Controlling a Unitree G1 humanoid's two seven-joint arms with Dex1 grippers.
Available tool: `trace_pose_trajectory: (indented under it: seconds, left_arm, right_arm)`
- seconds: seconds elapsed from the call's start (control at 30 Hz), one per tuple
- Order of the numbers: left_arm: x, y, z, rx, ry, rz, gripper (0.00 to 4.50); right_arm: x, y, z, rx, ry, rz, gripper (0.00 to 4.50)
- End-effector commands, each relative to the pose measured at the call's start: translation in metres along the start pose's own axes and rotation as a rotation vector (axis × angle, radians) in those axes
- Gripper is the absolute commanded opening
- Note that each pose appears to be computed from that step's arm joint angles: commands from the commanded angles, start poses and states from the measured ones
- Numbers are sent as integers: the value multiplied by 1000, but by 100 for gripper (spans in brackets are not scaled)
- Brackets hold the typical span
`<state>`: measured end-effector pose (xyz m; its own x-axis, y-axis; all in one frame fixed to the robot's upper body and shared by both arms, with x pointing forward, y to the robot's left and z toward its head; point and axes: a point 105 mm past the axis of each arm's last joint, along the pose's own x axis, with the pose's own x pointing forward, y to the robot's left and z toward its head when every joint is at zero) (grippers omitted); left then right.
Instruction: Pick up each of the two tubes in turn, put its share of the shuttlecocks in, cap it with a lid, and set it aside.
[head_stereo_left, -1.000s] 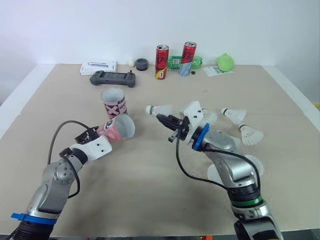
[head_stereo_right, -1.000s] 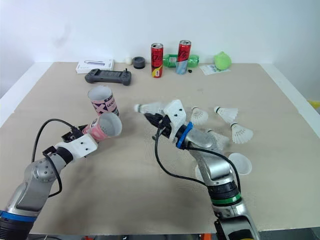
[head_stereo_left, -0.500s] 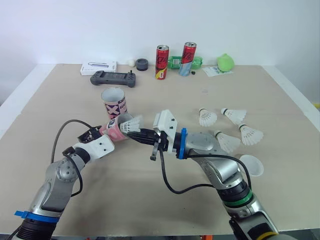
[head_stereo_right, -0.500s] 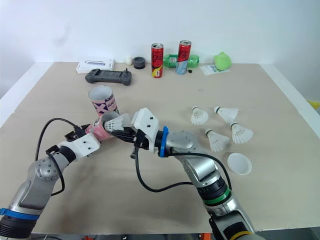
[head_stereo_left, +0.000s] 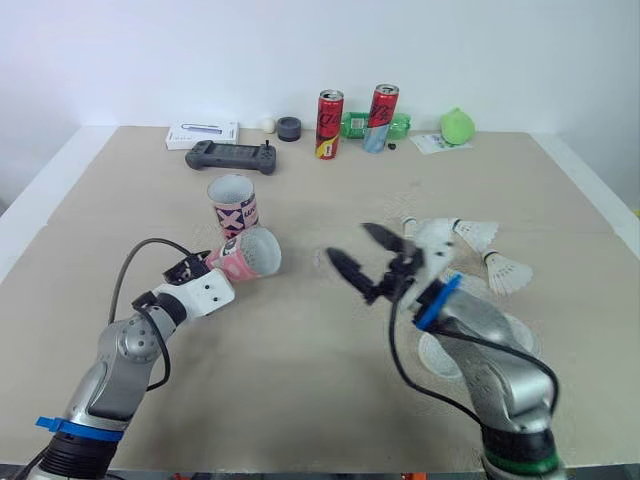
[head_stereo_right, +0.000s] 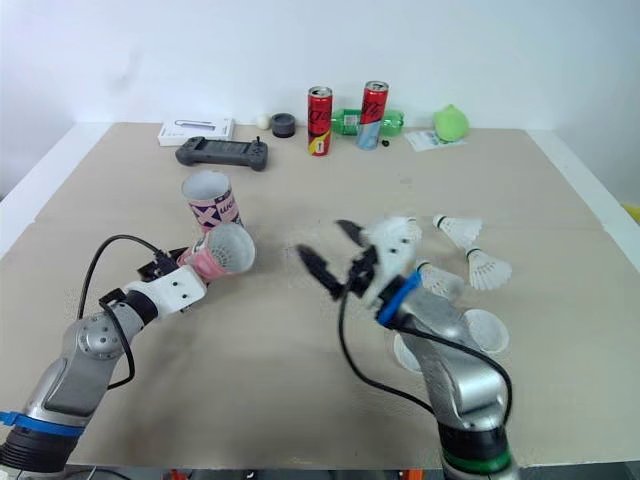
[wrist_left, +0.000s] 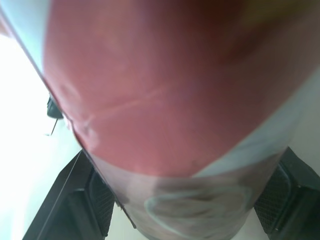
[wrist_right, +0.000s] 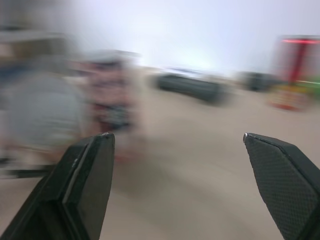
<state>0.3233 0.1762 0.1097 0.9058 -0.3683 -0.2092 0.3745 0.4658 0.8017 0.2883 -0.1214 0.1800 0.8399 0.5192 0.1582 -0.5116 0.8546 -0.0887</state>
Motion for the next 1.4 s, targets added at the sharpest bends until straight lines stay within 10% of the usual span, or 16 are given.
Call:
trace_pose_trajectory:
  seconds: [0.03,0.7,1.13,1.4]
  left_arm:
    - [6,-29,12,-28,-56,-125,320]
    - [10,-31,22,-15,-76,-131,320]
    - [10,-31,22,-18,-72,-117,320]
    - [13,-30,23,-16,-78,-116,320]
  right_arm:
    - [-31,-23,14,-117,-25,-222,445]
    - [-61,-59,-59,31,274,-507,445]
    - [-55,-78,-66,27,290,-545,2]
    - [-57,-76,-45,-35,229,-439,2]
